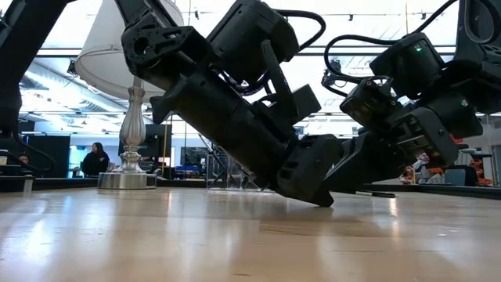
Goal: Put items in baskets/containers
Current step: Put the black eyebrow brush into the transparent organizer
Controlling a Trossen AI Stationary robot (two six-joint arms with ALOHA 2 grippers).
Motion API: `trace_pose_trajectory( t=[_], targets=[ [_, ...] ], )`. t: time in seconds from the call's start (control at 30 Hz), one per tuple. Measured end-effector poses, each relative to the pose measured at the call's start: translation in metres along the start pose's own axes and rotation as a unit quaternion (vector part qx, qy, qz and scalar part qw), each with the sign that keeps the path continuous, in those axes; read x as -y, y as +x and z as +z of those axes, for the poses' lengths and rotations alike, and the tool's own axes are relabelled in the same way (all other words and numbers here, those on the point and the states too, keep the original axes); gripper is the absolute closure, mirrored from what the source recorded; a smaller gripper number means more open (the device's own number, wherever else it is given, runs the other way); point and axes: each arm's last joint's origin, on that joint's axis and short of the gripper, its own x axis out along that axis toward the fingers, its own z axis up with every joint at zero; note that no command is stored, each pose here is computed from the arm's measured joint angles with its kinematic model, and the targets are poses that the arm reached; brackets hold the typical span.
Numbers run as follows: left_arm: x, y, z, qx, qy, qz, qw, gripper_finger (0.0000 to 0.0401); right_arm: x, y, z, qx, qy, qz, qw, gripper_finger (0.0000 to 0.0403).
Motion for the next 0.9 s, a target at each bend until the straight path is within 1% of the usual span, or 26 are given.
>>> trace_pose_trajectory(
  t=[0.13,0.23,0.33,0.53,0.63,0.77,0.9],
  targets=[
    [0.0029,-0.0015,-0.0003,0.007,-0.002,-0.001,1.0,0.0374,0.0002,0.0,-0.0007,-0.009,-0.004,-0.001,1.0,0.0394],
    [0.0034,-0.0017,0.0008,0.013,-0.006,-0.001,1.0,0.0376,0.0002,0.0001,-0.0013,-0.013,-0.004,-0.002,1.0,0.0394],
    [0.0034,-0.0017,0.0012,0.016,-0.01,0.0,1.0,0.0358,0.0003,0.0001,-0.0016,-0.014,-0.003,-0.003,1.0,0.0394],
    [0.0025,-0.0018,0.0011,0.021,-0.014,0.014,1.0,0.0298,0.0006,0.0001,-0.0028,-0.02,0.008,-0.006,1.0,0.0394],
    [0.0032,-0.0024,0.0009,0.023,-0.014,0.018,0.999,0.0274,0.0006,0.0002,-0.0033,-0.023,0.01,-0.006,1.0,0.0394],
    [0.005,-0.0038,0.0004,0.026,-0.012,0.021,0.999,0.0261,0.0008,0.0003,-0.0043,-0.03,0.01,-0.007,0.999,0.0394],
    [0.007,-0.0053,0.0,0.03,-0.01,0.024,0.999,0.0266,0.0009,0.0003,-0.0045,-0.031,0.022,-0.008,0.999,0.0394]
  ],
)
